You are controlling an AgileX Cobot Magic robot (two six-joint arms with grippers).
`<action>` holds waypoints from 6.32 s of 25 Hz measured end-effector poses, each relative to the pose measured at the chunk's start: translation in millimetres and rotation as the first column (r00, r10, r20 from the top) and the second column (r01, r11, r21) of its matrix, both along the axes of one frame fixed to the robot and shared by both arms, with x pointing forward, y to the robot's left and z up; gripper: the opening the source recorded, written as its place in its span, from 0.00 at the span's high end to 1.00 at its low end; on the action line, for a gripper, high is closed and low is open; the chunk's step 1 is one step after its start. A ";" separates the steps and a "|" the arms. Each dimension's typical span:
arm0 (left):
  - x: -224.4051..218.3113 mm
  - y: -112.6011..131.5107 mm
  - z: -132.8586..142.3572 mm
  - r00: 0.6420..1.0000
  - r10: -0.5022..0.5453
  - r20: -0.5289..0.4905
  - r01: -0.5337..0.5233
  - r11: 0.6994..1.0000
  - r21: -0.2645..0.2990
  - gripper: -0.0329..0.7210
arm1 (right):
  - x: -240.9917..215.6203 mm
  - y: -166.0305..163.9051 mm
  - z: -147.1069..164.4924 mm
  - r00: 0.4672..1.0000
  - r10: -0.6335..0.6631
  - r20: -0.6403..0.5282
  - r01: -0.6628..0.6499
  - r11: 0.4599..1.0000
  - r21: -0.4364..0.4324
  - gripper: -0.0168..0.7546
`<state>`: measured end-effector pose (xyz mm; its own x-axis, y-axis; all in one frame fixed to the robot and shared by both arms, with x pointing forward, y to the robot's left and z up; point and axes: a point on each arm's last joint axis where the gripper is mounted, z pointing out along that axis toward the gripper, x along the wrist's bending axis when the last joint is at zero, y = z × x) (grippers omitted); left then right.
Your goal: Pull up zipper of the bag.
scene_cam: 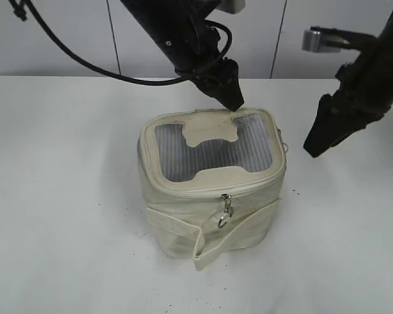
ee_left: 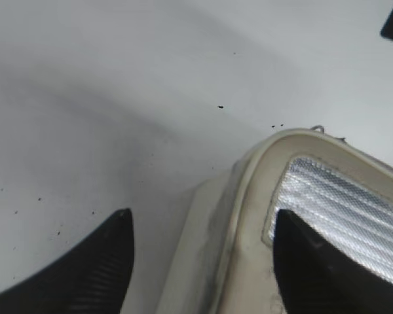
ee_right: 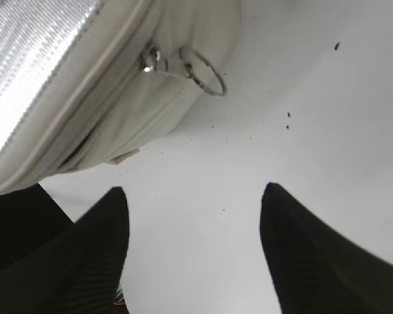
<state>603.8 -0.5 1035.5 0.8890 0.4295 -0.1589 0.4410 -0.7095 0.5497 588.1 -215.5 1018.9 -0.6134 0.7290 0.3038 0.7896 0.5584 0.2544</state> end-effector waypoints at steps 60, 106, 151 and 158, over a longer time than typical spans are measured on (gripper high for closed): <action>9.0 -23.3 -33.4 0.971 -0.096 -0.220 0.088 0.995 -0.046 0.90 | -12.2 16.3 -40.1 0.999 0.022 0.050 -0.027 0.995 0.096 0.99; 5.3 -2.6 14.7 0.998 -0.017 -0.066 0.021 0.998 0.059 0.44 | -112.2 51.2 28.4 0.944 -0.258 0.205 0.261 0.965 0.014 0.21; -333.8 280.3 29.0 0.815 0.505 0.284 -0.474 0.863 -0.174 0.44 | -331.5 -79.8 33.4 0.565 -0.552 0.613 0.528 0.813 0.246 0.24; -335.1 282.9 24.3 0.810 0.506 0.298 -0.479 0.863 -0.163 0.44 | -331.5 -79.8 33.4 0.566 -0.552 0.613 0.527 0.814 0.246 0.24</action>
<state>268.6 282.4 1059.8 0.5680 0.8217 0.0456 0.5102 -0.3951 0.7639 256.7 -295.3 1052.3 -0.1556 0.9873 0.0314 0.5793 0.0655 0.8125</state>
